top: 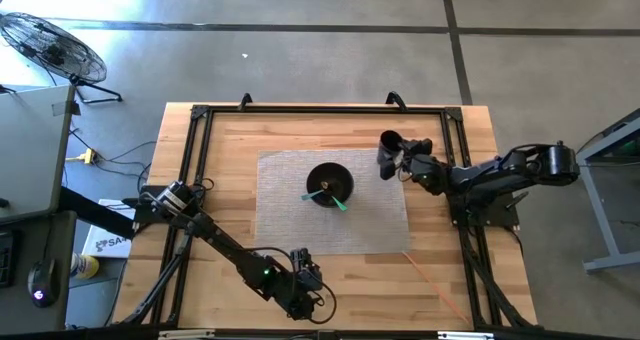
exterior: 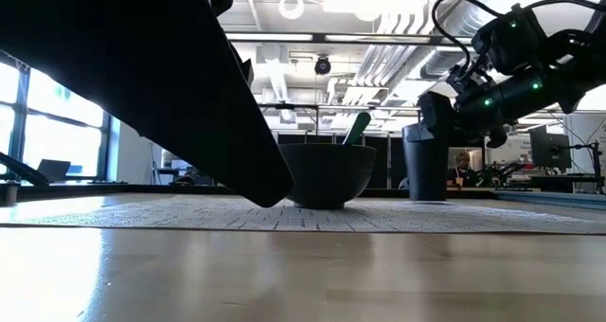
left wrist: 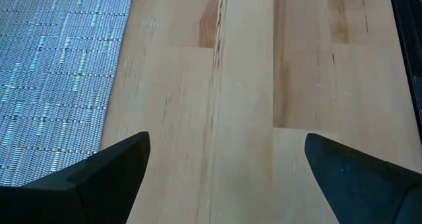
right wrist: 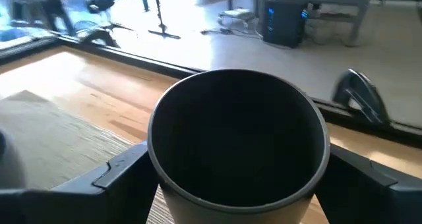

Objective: Pick & Place Utensil
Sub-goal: Put the black cup on the table mat

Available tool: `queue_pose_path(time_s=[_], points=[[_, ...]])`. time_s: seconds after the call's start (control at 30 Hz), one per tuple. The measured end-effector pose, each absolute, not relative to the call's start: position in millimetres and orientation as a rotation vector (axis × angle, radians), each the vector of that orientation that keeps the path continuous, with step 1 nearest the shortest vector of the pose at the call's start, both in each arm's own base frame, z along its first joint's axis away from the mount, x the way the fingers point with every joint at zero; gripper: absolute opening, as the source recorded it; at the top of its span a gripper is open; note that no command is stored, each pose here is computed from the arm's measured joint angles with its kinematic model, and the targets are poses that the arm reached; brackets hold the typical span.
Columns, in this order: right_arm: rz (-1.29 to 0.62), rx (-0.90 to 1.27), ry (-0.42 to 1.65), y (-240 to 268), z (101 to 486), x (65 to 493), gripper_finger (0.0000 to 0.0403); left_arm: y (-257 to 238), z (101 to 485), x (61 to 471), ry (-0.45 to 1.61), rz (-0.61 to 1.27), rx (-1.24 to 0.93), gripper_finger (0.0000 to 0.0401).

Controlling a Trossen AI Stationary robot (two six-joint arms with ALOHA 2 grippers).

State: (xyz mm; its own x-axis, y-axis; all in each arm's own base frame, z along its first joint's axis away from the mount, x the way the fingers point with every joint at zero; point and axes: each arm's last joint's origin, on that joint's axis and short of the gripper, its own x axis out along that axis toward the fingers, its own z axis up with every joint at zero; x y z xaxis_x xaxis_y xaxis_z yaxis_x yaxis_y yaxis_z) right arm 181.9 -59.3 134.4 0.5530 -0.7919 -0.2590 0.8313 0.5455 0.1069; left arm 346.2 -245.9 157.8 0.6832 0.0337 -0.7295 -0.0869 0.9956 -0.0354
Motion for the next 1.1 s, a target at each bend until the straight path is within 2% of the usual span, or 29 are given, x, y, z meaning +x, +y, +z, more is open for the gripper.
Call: queue_pose_path(time_s=[0.23,0.67,1.1], points=[[-0.929,0.188,0.203,-59,135,183,0.0341,-246,158,346,0.816,0.068,-0.069,0.0399],[-0.924,0.193,0.256,-58,130,181,0.0394,-246,158,346,0.816,0.069,-0.068,0.0399],[-0.897,0.252,0.336,-56,121,178,0.0398,-246,157,346,0.815,0.071,-0.068,0.0399]])
